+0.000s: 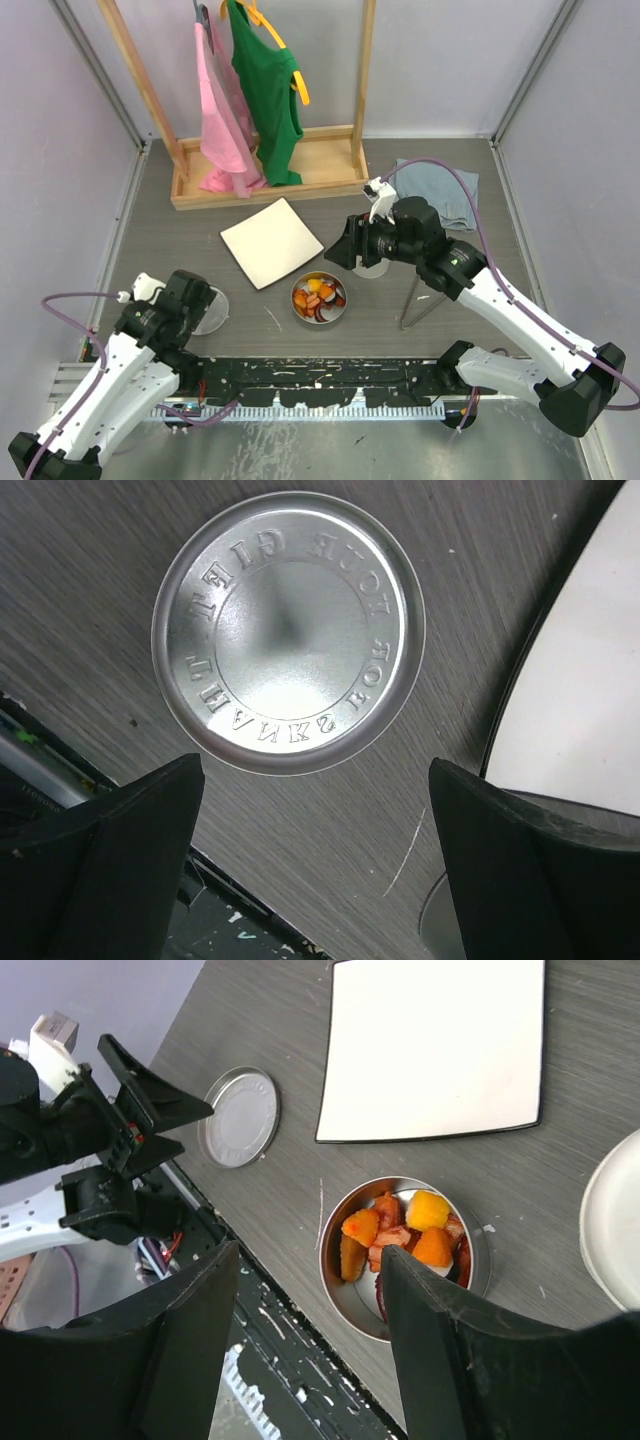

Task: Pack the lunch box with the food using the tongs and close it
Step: Pick up the box lid from the center of the board.

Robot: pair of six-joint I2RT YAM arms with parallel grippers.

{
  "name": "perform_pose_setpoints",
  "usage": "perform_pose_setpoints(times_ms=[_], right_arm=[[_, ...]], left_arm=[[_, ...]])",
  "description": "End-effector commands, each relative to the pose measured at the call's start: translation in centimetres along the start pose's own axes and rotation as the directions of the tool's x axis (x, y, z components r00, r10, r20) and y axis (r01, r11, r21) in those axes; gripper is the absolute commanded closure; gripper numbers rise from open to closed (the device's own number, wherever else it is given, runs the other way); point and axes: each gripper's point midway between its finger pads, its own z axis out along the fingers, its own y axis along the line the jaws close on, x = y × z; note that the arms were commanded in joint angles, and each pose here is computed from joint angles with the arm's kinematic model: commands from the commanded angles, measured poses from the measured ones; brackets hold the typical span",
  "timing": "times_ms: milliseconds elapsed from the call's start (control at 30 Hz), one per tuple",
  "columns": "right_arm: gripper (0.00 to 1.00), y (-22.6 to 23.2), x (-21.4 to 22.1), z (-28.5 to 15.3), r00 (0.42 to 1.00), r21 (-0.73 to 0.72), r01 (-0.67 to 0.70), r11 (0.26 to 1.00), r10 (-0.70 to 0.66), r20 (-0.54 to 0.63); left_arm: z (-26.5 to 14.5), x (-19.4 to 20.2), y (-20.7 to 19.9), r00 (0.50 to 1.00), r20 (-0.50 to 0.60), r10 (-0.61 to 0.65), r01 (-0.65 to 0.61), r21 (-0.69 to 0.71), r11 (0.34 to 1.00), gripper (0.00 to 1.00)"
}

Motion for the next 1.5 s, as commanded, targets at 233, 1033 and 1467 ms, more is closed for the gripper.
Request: perform_pose_setpoints(times_ms=[233, 1033, 1467], right_arm=[[0.35, -0.3, -2.2, -0.3, 0.996, 0.052, 0.01, 0.999, -0.014, 0.09], [0.34, -1.1, -1.5, -0.2, 0.998, 0.089, -0.002, 0.996, -0.004, 0.064], [0.34, -0.9, 0.9, 1.7, 0.997, 0.047, -0.049, 0.998, 0.052, -0.061]], left_arm=[[1.0, 1.4, 2.3, 0.995, -0.029, -0.1, 0.092, -0.22, 0.971, 0.15], [5.6, 4.4, 3.7, 0.99, -0.074, -0.12, 0.089, -0.331, 0.939, 0.63], [5.5, 3.0, 2.2, 0.996, -0.034, -0.08, 0.071, -0.205, 0.976, 1.0]])
